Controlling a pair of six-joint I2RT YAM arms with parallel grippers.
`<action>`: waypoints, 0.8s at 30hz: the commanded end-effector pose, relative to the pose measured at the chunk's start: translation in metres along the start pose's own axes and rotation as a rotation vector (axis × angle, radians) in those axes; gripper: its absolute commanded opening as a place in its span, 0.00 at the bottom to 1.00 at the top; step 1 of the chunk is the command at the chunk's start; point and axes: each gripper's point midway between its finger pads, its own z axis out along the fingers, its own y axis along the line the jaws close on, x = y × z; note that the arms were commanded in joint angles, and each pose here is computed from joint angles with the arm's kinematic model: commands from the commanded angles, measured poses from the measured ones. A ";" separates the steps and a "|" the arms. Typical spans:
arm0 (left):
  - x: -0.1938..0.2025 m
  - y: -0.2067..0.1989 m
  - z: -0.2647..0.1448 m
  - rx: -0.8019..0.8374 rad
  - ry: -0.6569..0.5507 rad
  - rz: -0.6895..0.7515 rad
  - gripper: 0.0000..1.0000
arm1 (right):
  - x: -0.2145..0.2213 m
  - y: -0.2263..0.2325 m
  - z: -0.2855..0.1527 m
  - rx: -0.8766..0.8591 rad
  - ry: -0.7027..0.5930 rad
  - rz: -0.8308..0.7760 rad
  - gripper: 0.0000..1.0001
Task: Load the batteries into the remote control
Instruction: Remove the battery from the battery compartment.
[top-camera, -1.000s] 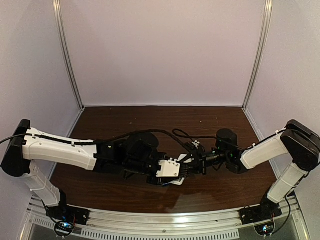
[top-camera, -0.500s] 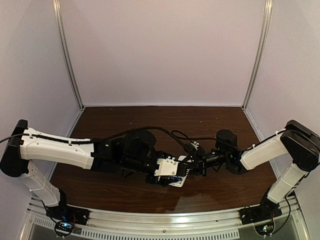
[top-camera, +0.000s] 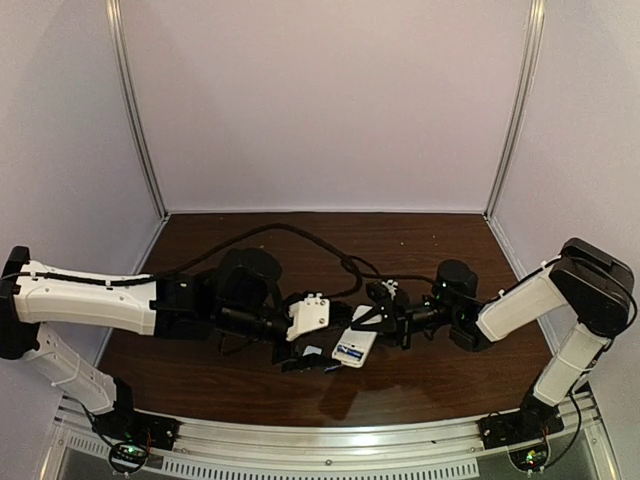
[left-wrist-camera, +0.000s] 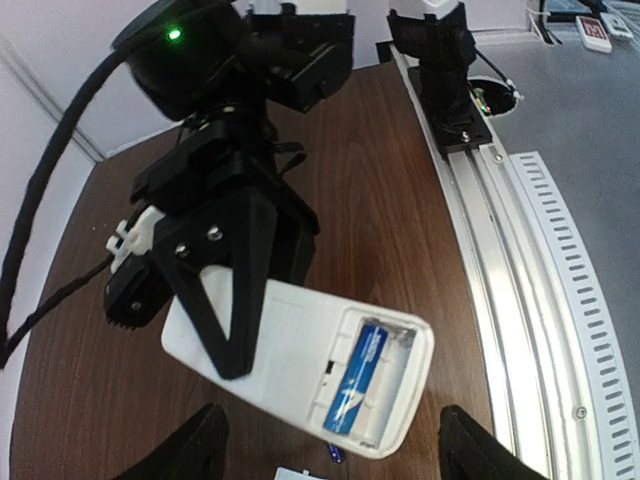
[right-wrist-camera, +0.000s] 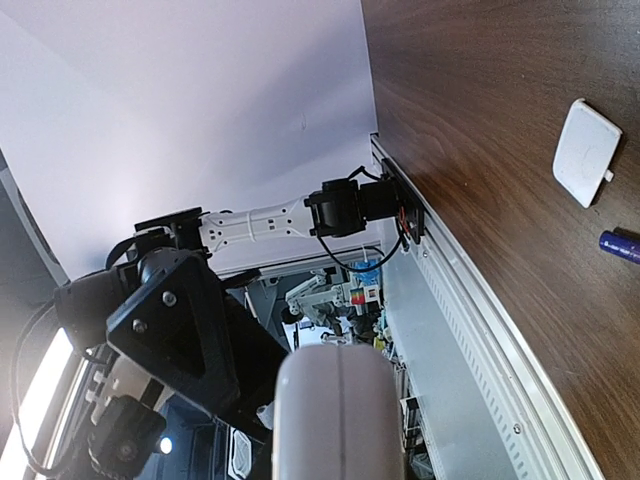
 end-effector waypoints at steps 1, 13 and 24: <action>-0.009 0.026 -0.031 -0.089 -0.103 -0.192 0.75 | -0.001 0.010 -0.001 -0.044 -0.011 -0.050 0.00; 0.011 0.005 -0.018 -0.024 0.028 0.041 0.38 | -0.010 -0.022 -0.002 0.194 -0.033 -0.114 0.00; 0.010 -0.002 0.005 -0.033 0.105 0.162 0.29 | -0.012 -0.024 -0.003 0.251 -0.031 -0.144 0.00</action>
